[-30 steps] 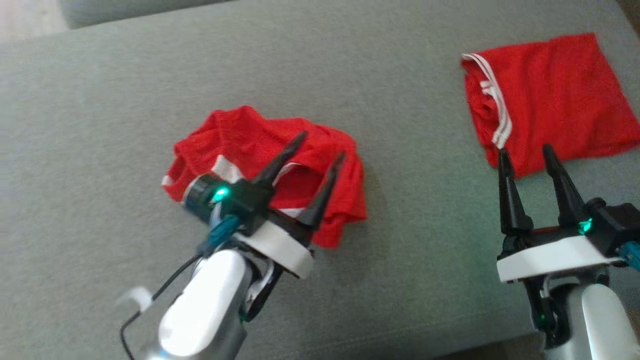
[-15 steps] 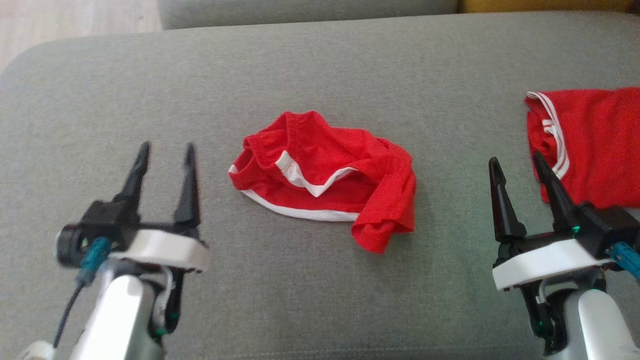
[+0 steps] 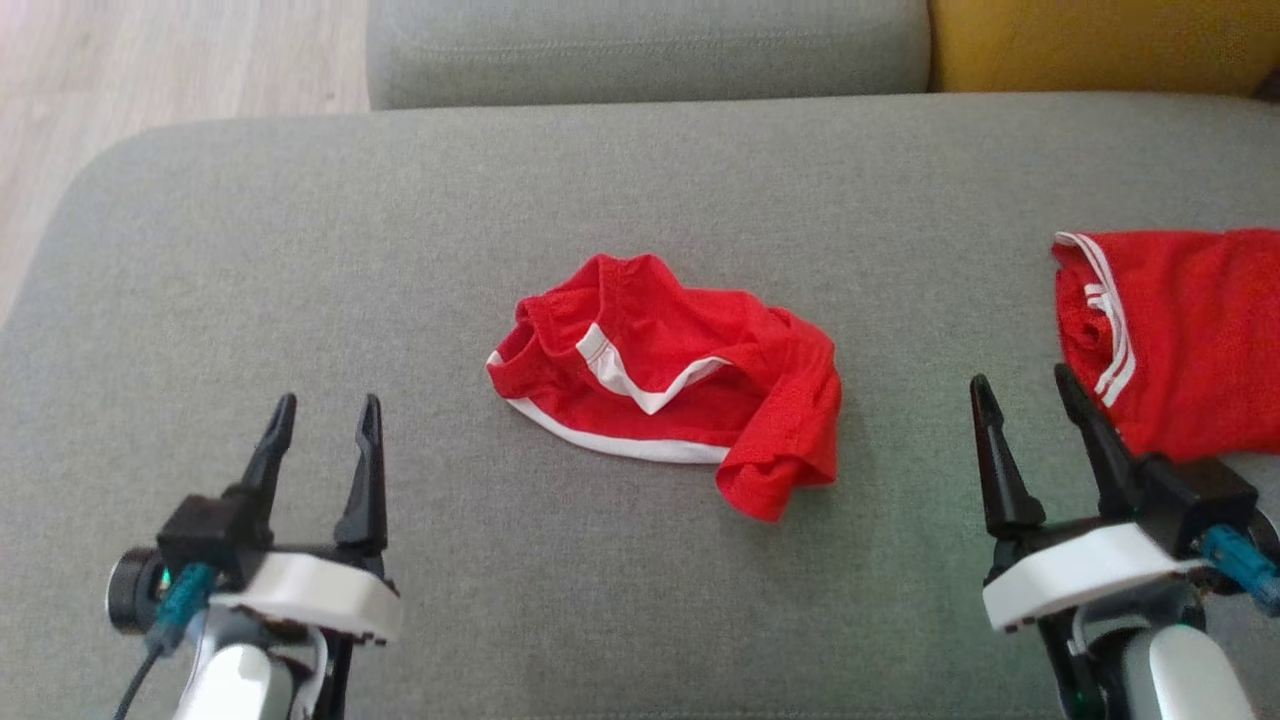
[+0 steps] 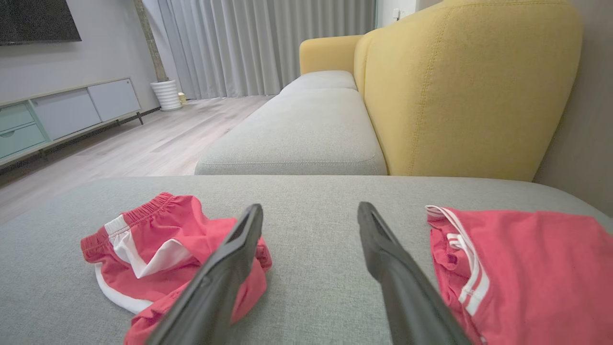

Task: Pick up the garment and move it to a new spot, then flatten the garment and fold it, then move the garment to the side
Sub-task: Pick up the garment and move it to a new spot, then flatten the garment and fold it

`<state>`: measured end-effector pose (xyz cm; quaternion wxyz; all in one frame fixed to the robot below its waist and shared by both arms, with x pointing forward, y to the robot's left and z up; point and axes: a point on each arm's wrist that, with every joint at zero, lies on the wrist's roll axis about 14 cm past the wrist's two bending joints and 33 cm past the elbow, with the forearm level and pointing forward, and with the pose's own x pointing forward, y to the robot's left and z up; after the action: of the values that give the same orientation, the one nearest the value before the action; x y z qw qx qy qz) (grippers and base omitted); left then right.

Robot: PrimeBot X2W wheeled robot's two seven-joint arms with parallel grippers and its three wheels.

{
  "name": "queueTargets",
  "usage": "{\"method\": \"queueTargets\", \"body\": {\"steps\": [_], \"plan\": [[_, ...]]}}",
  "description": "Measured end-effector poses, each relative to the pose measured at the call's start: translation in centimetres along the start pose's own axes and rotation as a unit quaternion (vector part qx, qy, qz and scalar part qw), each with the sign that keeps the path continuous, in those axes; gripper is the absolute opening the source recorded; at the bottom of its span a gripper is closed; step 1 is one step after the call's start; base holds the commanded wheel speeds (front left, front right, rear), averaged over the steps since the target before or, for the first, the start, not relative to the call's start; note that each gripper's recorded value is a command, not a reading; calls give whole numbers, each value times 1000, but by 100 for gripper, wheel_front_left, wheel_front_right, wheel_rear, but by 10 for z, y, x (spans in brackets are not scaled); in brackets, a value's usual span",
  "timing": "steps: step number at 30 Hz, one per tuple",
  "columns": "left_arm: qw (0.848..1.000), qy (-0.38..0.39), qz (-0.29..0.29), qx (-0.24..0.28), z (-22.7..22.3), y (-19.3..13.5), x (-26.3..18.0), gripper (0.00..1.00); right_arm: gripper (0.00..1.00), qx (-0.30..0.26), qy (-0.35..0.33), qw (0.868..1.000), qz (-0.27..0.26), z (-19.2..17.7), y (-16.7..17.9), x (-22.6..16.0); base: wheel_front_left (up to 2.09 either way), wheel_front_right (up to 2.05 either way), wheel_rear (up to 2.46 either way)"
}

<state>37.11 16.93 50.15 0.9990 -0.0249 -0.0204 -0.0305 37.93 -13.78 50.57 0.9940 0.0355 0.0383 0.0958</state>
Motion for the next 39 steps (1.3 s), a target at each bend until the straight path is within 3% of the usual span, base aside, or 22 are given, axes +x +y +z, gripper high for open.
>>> {"method": "queueTargets", "body": {"steps": [11,39], "plan": [[1000,4,-15,7,2,-9,-20,100,100,-2,3,1000,-7,1,-1,-20,0,0,0],[1000,11,-15,11,0,-10,-18,100,100,0,12,1000,-9,-3,-3,-19,0,0,0]]}}
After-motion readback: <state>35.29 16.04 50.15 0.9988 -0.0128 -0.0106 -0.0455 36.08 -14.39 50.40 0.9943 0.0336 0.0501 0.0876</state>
